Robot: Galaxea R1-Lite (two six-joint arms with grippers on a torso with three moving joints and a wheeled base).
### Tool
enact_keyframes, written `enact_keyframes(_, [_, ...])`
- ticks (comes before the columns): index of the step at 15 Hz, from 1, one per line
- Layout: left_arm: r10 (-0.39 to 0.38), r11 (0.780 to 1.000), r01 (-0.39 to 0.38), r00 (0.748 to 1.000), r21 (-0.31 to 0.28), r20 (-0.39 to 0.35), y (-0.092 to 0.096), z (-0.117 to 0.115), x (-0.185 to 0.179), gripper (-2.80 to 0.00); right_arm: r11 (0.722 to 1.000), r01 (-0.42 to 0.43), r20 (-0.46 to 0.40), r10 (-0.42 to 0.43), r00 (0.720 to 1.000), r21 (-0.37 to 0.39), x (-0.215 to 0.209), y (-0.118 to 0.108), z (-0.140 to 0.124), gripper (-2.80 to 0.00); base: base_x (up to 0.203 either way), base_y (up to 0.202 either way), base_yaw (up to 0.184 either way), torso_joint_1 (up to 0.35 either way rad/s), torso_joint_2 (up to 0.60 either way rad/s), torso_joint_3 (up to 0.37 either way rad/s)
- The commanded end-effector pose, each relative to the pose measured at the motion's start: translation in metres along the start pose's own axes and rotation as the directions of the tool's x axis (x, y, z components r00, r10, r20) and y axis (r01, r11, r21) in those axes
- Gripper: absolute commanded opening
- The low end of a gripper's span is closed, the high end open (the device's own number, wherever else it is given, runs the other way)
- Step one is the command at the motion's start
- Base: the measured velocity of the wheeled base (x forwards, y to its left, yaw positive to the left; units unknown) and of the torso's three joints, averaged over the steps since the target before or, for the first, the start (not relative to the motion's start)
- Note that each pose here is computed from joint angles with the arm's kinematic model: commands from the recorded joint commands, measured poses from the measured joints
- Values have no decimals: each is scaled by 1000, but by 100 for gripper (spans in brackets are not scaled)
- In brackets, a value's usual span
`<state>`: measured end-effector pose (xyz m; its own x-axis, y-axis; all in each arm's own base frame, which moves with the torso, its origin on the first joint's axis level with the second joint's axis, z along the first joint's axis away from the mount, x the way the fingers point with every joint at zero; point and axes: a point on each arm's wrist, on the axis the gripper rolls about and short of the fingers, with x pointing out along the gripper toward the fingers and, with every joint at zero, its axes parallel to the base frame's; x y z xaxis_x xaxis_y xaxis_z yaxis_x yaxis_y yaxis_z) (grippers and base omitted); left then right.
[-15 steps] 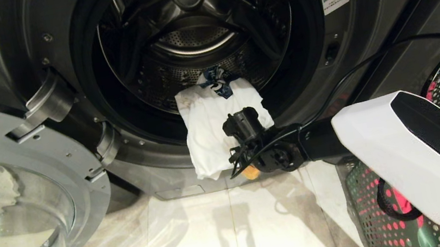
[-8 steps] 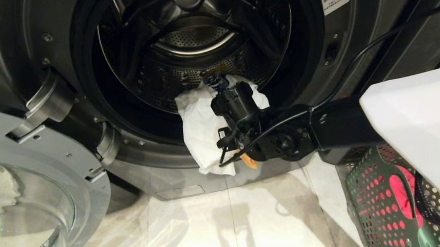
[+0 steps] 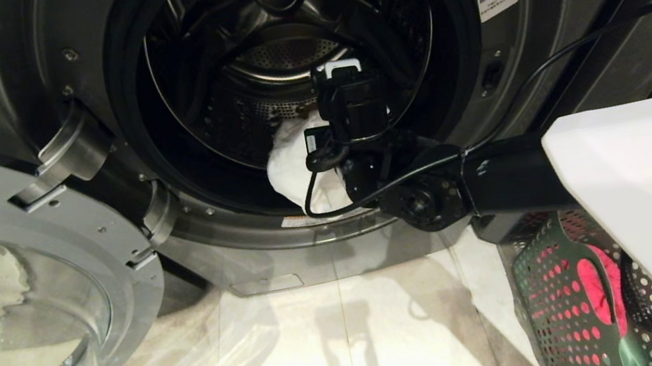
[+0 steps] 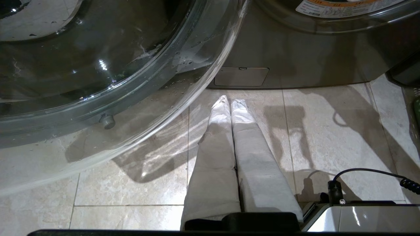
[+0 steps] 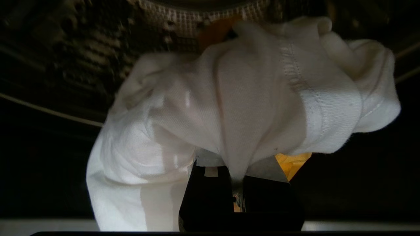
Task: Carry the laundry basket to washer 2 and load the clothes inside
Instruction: Place the clothes into the washing machine
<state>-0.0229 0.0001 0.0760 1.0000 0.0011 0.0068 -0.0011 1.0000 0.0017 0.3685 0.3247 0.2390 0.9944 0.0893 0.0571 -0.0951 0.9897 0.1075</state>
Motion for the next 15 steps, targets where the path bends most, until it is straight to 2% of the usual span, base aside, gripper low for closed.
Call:
enact_keyframes(1, [0,1000,0,1000,0,1,0,0,0,-280,997,15,86,-8,996,-79,9,2,-10,-280,0,0,0,0,0,0])
enact_keyframes(3, [1,1000,-1,1000,0,1,0,0,0,-280,989,57,143,-37,989,-139,21,-9,-13,-280,0,0,0,0,0,0])
enact_keyframes(4, [0,1000,0,1000,0,1,0,0,0,-280,988,71,155,-49,987,-141,26,-14,-12,0,0,0,0,0,0,0])
enact_keyframes(10, [0,1000,0,1000,0,1,0,0,0,-280,988,81,136,-63,989,-129,32,-21,-16,0,0,0,0,0,0,0])
enact_keyframes(13, [0,1000,0,1000,0,1,0,0,0,-280,993,68,136,-54,989,-99,24,-21,-2,0,0,0,0,0,0,0])
enact_keyframes(15, [0,1000,0,1000,0,1,0,0,0,-280,997,42,56,-38,998,-63,8,-22,16,0,0,0,0,0,0,0])
